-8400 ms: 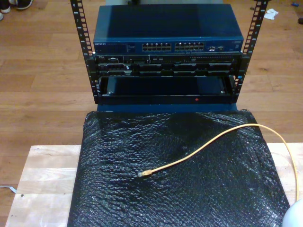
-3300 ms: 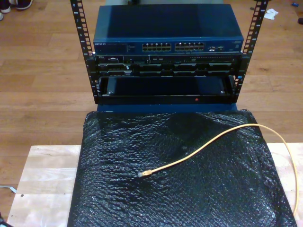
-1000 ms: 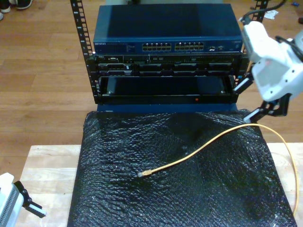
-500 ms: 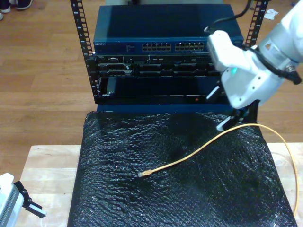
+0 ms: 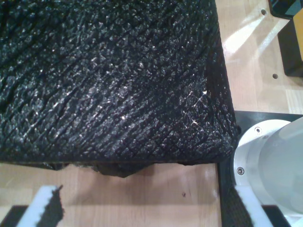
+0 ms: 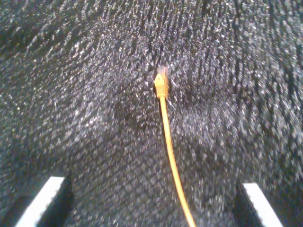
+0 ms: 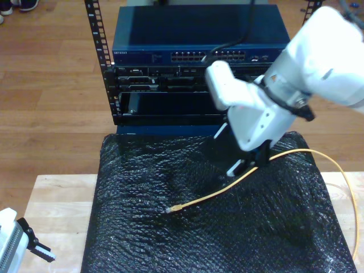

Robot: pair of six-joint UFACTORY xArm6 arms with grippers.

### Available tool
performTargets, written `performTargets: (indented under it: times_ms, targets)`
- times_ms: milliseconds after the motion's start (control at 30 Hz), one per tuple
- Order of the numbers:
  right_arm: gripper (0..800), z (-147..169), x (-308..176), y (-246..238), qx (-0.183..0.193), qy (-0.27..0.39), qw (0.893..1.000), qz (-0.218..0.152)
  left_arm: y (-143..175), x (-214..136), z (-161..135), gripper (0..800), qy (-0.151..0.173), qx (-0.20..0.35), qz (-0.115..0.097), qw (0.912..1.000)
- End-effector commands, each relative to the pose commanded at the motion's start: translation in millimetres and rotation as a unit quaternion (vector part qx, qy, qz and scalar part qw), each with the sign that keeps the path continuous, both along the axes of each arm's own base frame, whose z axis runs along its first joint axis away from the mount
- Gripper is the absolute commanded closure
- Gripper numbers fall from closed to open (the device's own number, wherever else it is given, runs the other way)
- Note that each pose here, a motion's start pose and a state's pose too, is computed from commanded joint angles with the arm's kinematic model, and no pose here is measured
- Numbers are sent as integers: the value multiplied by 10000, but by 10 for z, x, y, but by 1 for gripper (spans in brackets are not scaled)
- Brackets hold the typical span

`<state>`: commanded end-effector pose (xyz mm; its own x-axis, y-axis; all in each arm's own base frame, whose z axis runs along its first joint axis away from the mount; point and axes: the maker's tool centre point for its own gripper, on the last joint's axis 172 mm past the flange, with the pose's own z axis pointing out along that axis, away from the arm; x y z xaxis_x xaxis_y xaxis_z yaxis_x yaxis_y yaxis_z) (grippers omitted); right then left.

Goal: Grab the cable and plug it in

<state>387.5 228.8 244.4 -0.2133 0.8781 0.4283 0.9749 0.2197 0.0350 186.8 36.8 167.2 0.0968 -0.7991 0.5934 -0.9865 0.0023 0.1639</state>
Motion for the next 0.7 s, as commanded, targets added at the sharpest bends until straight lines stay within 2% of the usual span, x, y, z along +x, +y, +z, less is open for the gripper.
performTargets:
  times_ms: [367,567,700]
  targets:
    - [4,-587,-23,189,-1014,-66,9945,267,0,0,0,0,5,1,6,10000]
    - [4,-805,-92,435,-1136,-100,9925,434,-2,-2,-5,0,11,-10,0,10000]
    - [4,-922,-71,514,-1204,-97,9923,265,-2,-2,-5,0,11,-10,0,10000]
